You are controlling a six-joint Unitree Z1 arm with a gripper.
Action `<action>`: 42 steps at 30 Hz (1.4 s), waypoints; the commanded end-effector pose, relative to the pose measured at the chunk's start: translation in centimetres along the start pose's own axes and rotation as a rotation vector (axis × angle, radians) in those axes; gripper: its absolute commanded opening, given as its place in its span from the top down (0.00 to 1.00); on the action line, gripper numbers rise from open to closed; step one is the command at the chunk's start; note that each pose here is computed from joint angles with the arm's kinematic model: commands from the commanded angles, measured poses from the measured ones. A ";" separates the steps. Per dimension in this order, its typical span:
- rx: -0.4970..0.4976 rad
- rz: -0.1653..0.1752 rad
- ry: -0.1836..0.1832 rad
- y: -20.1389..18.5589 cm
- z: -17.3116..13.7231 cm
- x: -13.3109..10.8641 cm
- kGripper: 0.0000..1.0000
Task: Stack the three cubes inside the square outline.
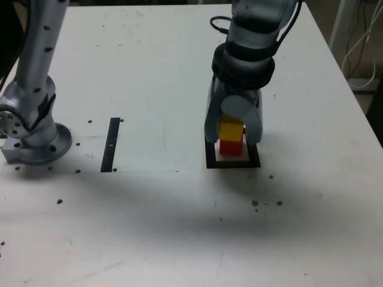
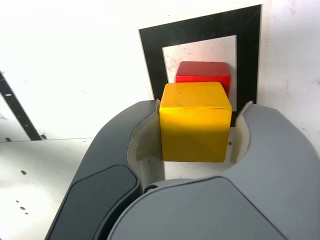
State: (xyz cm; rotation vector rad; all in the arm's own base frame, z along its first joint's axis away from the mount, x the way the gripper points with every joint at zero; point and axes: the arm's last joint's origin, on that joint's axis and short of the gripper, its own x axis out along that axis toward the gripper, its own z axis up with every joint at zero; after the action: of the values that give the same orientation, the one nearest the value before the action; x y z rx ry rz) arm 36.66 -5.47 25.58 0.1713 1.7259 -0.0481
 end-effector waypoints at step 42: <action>0.332 0.121 -0.061 17.9 -4.3 -6.4 0.01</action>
State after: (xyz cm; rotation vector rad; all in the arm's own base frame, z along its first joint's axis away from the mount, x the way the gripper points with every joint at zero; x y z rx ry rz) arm 35.76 11.74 33.94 0.4293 1.6323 -0.1565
